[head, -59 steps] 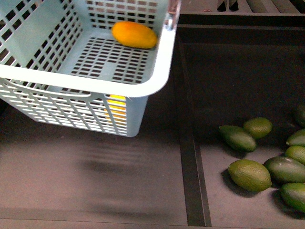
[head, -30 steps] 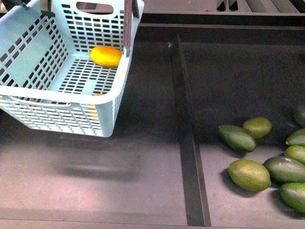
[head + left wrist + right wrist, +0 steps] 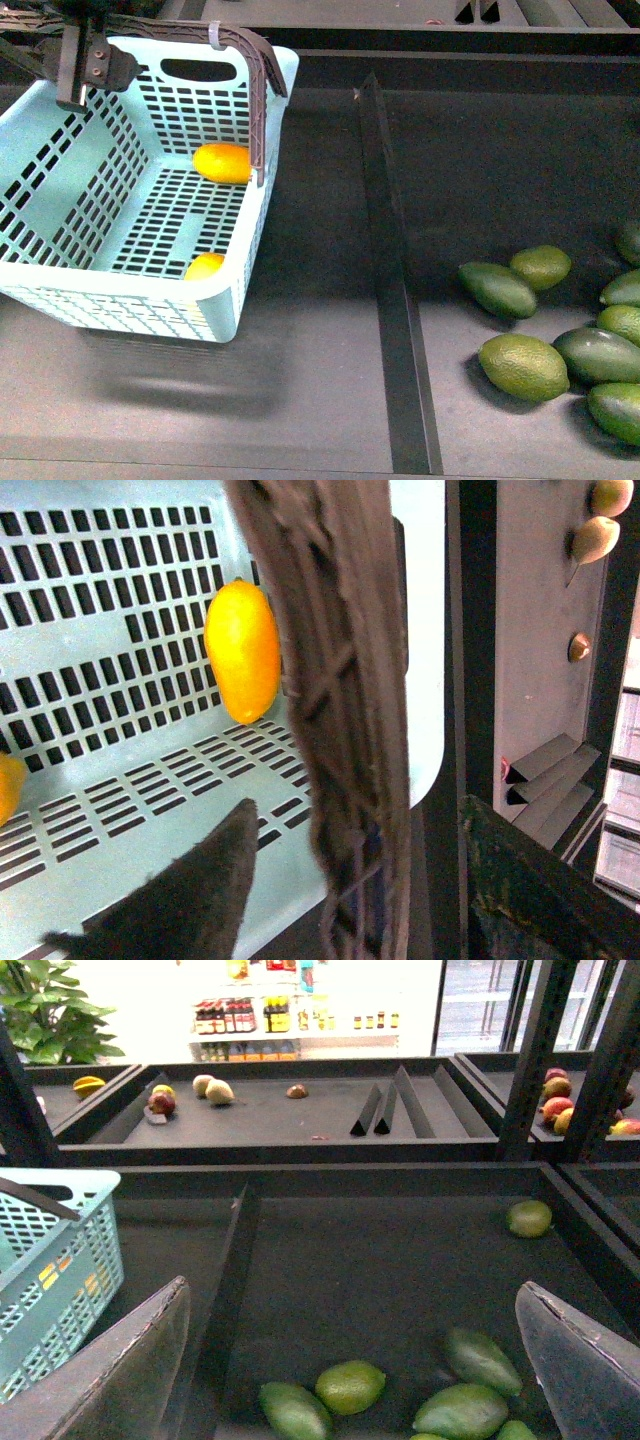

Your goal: Pick lemon and mango into basket

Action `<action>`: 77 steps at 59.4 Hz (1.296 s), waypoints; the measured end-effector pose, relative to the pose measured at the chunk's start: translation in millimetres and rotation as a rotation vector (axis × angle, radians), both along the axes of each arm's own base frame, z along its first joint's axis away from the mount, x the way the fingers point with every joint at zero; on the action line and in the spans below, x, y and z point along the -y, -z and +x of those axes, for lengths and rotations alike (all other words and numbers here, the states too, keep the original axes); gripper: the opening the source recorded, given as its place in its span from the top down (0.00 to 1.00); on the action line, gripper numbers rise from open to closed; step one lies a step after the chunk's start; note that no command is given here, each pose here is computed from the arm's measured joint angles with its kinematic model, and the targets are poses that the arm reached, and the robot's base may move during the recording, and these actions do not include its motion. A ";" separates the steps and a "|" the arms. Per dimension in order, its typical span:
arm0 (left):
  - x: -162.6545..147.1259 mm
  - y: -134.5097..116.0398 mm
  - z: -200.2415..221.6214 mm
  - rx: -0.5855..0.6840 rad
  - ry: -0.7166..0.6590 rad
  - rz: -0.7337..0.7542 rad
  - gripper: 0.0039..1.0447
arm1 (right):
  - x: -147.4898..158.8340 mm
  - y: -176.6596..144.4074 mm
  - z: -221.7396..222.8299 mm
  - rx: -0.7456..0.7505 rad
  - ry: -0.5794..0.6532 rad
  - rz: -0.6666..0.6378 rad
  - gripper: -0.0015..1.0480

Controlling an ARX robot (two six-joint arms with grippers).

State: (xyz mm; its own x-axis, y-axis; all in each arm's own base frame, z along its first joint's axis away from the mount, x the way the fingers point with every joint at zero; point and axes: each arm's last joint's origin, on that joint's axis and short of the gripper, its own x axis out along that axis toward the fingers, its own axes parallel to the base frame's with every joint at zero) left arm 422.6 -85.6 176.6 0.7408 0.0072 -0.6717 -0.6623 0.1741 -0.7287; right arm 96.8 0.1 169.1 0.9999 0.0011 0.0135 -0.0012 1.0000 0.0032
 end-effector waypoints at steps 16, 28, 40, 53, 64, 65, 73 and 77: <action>-23.8 -36.9 -51.6 -0.076 -0.033 0.187 0.07 | 0.0 0.0 0.0 0.000 0.000 0.000 0.08; -25.1 -46.2 -65.7 -0.055 0.074 0.269 0.09 | 0.0 0.0 0.0 0.000 0.000 0.000 0.08; -47.9 -21.2 -123.8 0.602 0.460 1.058 0.51 | 0.0 0.0 0.0 0.000 0.000 0.000 0.08; -66.5 -7.8 -184.3 0.599 0.525 1.287 0.97 | 0.0 0.0 0.0 0.000 0.000 0.000 0.08; -74.8 -3.7 -214.2 0.610 0.518 1.305 0.97 | 0.0 0.0 0.0 0.000 0.000 0.000 0.08; -77.0 -3.1 -216.7 0.617 0.528 1.303 0.97 | 0.0 0.0 0.0 0.000 0.000 0.000 0.08; -85.0 1.3 -234.1 0.600 0.517 1.309 0.97 | 0.0 0.0 0.0 0.000 0.000 0.000 0.08; -84.8 3.1 -241.9 0.603 0.522 1.307 0.97 | 0.0 0.0 0.0 0.000 0.000 0.000 0.08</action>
State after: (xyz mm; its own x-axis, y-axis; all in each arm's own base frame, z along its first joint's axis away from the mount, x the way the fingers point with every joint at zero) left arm 180.7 -0.8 173.5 0.9999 -0.0034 -0.0101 0.0033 0.9999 -0.0147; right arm 96.8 0.1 169.1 0.9999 0.0011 0.0135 -0.0012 1.0000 0.0029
